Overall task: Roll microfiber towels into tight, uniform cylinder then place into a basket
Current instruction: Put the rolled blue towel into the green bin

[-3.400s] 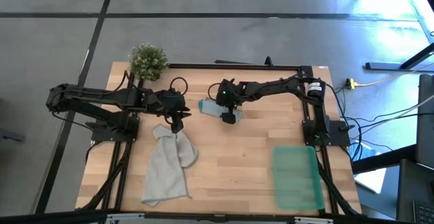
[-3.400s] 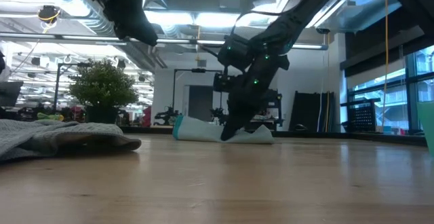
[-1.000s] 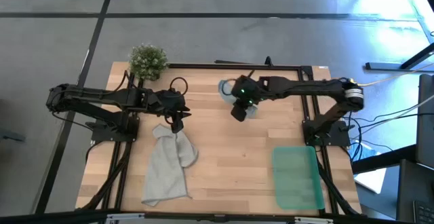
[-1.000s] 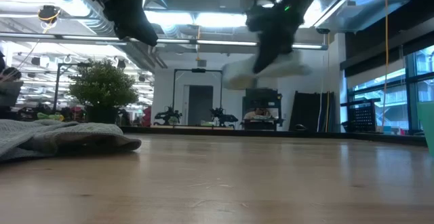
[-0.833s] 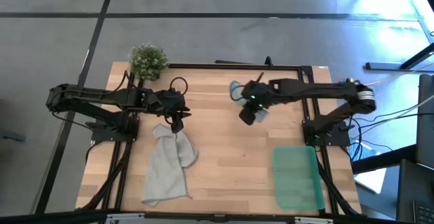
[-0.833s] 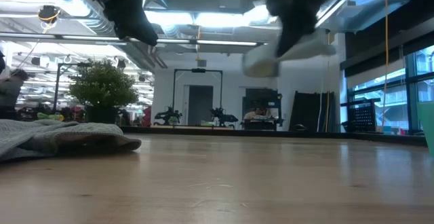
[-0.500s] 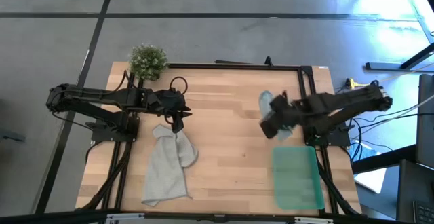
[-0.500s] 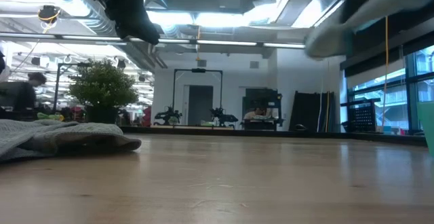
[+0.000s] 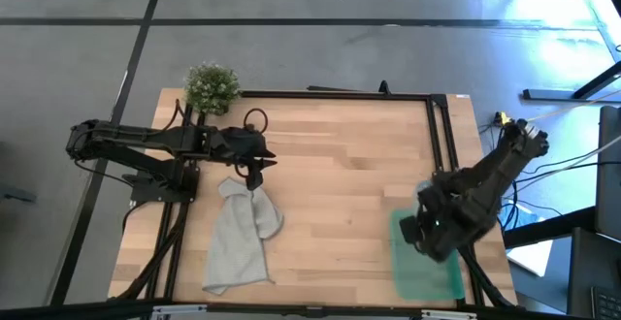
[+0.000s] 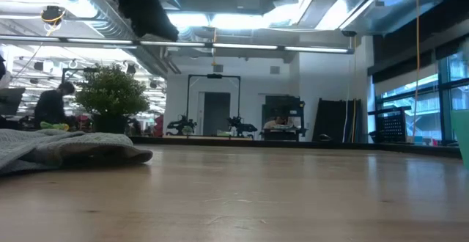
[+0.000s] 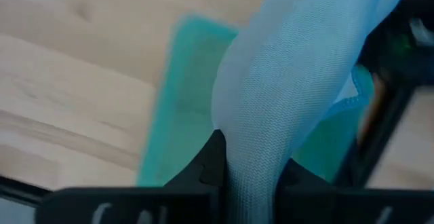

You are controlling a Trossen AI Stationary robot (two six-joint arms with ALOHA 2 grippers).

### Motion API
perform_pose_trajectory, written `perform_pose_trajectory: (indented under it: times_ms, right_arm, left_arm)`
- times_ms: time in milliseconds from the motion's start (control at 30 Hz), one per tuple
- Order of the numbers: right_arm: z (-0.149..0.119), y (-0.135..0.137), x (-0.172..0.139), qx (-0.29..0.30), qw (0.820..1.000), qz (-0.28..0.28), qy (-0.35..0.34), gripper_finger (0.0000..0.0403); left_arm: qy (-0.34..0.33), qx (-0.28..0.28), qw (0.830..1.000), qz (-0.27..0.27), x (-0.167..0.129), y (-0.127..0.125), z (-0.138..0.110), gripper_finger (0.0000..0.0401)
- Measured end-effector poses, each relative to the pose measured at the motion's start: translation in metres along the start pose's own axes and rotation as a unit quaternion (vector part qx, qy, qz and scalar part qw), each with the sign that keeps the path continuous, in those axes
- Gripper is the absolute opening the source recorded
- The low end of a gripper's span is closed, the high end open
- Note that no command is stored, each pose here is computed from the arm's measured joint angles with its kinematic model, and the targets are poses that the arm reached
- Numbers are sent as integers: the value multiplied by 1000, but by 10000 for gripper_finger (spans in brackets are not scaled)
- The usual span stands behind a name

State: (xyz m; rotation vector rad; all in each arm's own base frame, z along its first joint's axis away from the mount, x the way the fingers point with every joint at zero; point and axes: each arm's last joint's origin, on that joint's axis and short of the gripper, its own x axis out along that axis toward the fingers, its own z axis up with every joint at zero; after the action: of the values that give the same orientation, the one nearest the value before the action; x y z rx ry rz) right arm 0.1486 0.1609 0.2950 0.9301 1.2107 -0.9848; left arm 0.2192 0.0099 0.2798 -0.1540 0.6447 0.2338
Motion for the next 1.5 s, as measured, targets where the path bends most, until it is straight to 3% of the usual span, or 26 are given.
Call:
perform_pose_trajectory:
  times_ms: [333, 533, 667, 900, 1167, 1500]
  right_arm:
    - [-55, 9, 32, 20, 992, -105, 65, 38]
    - [-74, 14, 65, 7, 992, -94, 84, 38]
    - [-76, 7, 92, -7, 992, -81, 96, 38]
    - [-69, -11, 121, -41, 987, -123, 99, 38]
    - [-69, -16, 145, -51, 986, -93, 126, 39]
    - [-69, -18, 147, -69, 982, -100, 148, 103]
  left_arm:
    - [-55, 33, 998, -14, -1, -2, 11, 90]
    - [-55, 33, 998, -15, -1, -2, 11, 90]
    - [-63, 32, 997, -16, -1, -3, 12, 90]
    - [-75, 30, 997, -18, -1, -3, 15, 90]
    - [-76, 30, 997, -18, -1, -3, 15, 90]
    - [-82, 28, 996, -19, -1, -3, 16, 90]
